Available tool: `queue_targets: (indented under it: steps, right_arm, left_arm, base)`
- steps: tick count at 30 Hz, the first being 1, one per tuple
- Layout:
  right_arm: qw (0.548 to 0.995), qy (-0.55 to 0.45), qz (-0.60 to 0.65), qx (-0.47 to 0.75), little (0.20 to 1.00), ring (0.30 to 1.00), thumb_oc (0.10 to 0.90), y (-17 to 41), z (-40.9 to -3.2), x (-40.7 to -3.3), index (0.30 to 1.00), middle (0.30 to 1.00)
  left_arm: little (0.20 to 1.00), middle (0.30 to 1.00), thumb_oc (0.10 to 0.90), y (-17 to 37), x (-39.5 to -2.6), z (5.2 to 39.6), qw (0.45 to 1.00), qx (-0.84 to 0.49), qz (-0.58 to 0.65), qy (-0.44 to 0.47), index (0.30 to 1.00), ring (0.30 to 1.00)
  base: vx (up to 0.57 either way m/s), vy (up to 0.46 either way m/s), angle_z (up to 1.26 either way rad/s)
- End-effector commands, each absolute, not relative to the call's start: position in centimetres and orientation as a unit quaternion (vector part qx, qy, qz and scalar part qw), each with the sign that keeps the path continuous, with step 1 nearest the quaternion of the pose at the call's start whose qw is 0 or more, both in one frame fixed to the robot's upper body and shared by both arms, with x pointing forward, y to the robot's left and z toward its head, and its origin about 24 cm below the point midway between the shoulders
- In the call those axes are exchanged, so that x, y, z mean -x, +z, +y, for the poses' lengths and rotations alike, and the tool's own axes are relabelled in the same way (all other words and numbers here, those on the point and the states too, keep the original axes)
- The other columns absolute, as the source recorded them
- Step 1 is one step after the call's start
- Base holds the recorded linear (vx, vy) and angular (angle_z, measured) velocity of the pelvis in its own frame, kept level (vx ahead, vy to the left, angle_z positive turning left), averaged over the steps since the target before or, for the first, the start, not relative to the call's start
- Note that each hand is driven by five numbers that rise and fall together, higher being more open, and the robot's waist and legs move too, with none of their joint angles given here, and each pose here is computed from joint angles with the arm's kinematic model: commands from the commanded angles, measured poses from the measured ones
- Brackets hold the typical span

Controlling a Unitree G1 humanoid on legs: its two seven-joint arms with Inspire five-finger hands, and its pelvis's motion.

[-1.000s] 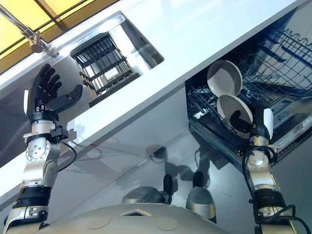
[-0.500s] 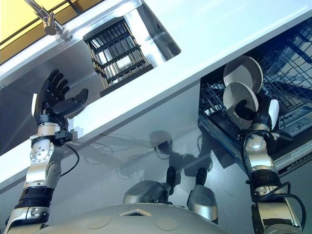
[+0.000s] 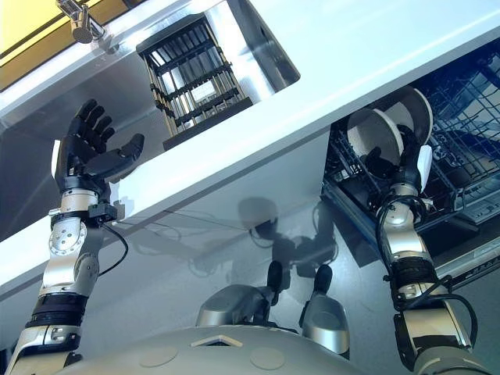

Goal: Pick up plates and place into dishwasher.

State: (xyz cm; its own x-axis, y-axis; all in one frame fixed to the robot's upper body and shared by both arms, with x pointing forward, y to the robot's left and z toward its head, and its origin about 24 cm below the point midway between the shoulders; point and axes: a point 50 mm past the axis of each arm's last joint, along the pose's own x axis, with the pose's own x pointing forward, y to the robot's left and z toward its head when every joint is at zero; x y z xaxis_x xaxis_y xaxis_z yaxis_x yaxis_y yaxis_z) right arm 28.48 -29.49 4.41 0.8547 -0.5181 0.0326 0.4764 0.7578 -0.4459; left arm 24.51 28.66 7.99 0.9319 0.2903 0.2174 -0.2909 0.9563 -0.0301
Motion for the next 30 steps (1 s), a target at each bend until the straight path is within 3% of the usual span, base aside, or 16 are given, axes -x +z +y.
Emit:
queue_targets:
  steps: [1,20,30]
  right_arm:
    - [0.956,-0.212,-0.115,0.170,0.900,0.900,0.800,9.2,-25.8,-29.4,0.900,0.900]
    - [0.946,-0.233,-0.220,0.046,0.900,0.900,0.800,11.4,-27.3,-24.9,0.900,0.900]
    - [0.939,-0.300,-0.167,-0.017,0.900,0.900,0.800,9.0,-30.6,-23.7,0.900,0.900]
  left_arm:
    - [0.900,0.900,0.800,11.8,-24.9,29.7,0.969,-0.032,-0.200,0.143,0.900,0.900]
    - [0.900,0.900,0.800,11.2,-23.9,30.6,0.965,-0.023,-0.195,0.177,0.900,0.900]
    - [0.900,0.900,0.800,10.9,-24.3,31.1,0.965,-0.018,-0.186,0.186,0.900,0.900]
  base:
    - [0.02,-0.036,-0.01]
    - [-0.01,-0.068,-0.08]
    - [-0.02,-0.078,-0.17]
